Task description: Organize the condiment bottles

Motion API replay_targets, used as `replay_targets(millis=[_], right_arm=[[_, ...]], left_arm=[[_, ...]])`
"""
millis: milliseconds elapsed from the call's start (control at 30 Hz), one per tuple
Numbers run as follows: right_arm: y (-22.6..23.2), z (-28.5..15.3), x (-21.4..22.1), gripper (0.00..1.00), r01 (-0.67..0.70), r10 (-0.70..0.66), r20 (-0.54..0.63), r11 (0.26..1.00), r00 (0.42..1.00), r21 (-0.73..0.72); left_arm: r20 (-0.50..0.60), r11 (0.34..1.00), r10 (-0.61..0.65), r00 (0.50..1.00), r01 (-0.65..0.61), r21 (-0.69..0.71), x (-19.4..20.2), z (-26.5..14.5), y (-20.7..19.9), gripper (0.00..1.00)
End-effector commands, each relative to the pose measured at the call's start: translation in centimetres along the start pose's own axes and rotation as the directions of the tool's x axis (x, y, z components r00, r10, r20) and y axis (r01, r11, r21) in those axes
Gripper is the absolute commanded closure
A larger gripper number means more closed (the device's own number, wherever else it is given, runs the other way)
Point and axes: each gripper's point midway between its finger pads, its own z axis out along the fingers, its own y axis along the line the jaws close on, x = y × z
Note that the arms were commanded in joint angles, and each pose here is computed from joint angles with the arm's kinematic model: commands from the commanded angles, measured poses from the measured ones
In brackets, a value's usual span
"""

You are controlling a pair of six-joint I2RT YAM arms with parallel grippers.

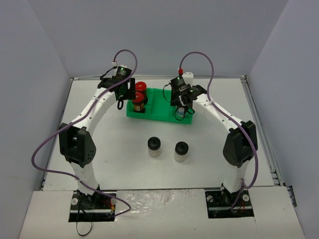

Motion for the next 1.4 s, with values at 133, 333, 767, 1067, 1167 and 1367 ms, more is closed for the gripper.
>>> replay_targets(millis=[133, 333, 767, 1067, 1167, 1367], right_arm=[[0.0, 1.2, -1.4, 1.0, -0.056, 0.057, 0.071, 0.998, 0.996, -0.022], [0.5, 2.0, -0.7, 1.0, -0.047, 0.049, 0.053, 0.998, 0.997, -0.039], [0.7, 3.0, 0.2, 1.0, -0.04, 0.041, 0.027, 0.998, 0.999, -0.049], [0.2, 3.0, 0.4, 0.61, -0.054, 0.055, 0.028, 0.998, 0.998, -0.026], [-0.1, 2.9, 0.4, 0.54, -0.059, 0.059, 0.028, 0.998, 0.998, -0.009], [-0.5, 2.5, 0.5, 0.36, -0.066, 0.066, 0.031, 0.998, 0.997, 0.004]], left_arm=[[0.099, 0.999, -0.037, 0.994, 0.037, 0.007, -3.3, -2.6, 1.1, 0.07], [0.096, 0.999, -0.037, 0.995, 0.037, 0.003, -3.1, -2.5, 1.2, 0.06], [0.1, 0.999, -0.038, 0.994, 0.038, 0.002, -3.3, -2.7, 1.3, 0.06], [0.099, 0.999, -0.035, 0.994, 0.036, -0.001, -3.2, -2.7, 1.5, 0.07], [0.097, 0.999, -0.035, 0.995, 0.035, -0.002, -3.2, -2.6, 1.5, 0.07], [0.098, 0.999, -0.036, 0.995, 0.036, -0.002, -3.2, -2.6, 1.5, 0.06]])
